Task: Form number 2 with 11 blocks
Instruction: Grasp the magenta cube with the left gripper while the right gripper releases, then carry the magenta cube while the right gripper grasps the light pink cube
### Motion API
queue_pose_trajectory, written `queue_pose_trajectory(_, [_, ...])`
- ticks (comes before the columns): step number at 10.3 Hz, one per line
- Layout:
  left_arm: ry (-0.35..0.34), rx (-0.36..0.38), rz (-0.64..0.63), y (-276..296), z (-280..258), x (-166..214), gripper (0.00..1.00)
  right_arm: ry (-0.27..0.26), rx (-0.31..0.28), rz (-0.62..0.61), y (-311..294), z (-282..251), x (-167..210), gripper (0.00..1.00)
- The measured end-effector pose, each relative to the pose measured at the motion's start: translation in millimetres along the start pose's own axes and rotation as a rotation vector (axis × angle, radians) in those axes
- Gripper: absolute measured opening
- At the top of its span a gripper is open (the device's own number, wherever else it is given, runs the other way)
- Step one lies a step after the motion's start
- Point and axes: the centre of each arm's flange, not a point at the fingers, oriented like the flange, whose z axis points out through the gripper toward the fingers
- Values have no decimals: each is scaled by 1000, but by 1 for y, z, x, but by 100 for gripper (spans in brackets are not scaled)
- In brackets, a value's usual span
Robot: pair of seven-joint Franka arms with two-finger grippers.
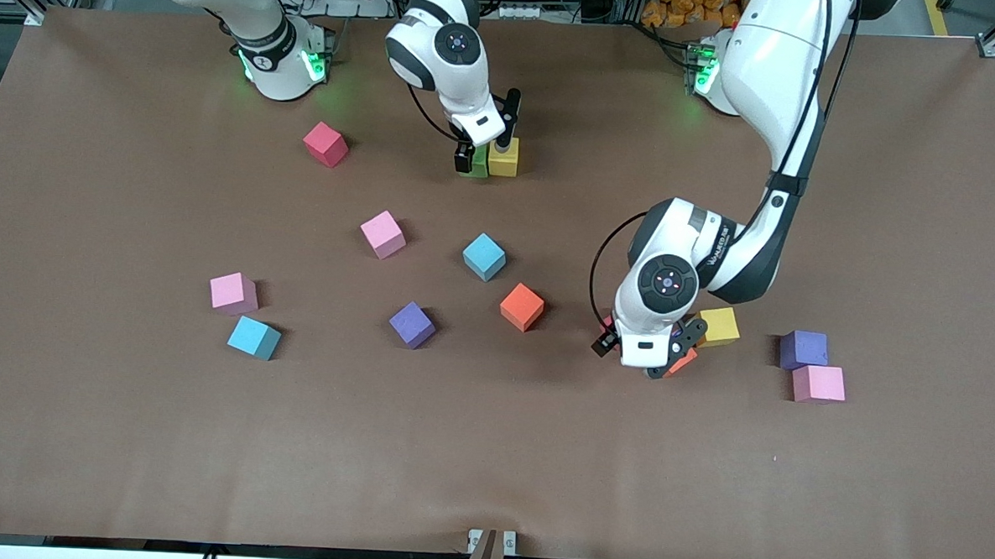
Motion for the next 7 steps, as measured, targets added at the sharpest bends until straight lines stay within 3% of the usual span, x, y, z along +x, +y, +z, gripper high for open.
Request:
queue_pose_trajectory(3, [-14, 24, 40, -10, 14, 6, 100, 4, -2, 3, 1, -14, 0, 100])
queue_pose_trajectory(7, [-11, -4, 41, -11, 20, 9, 100, 33, -12, 68, 30, -48, -8, 100])
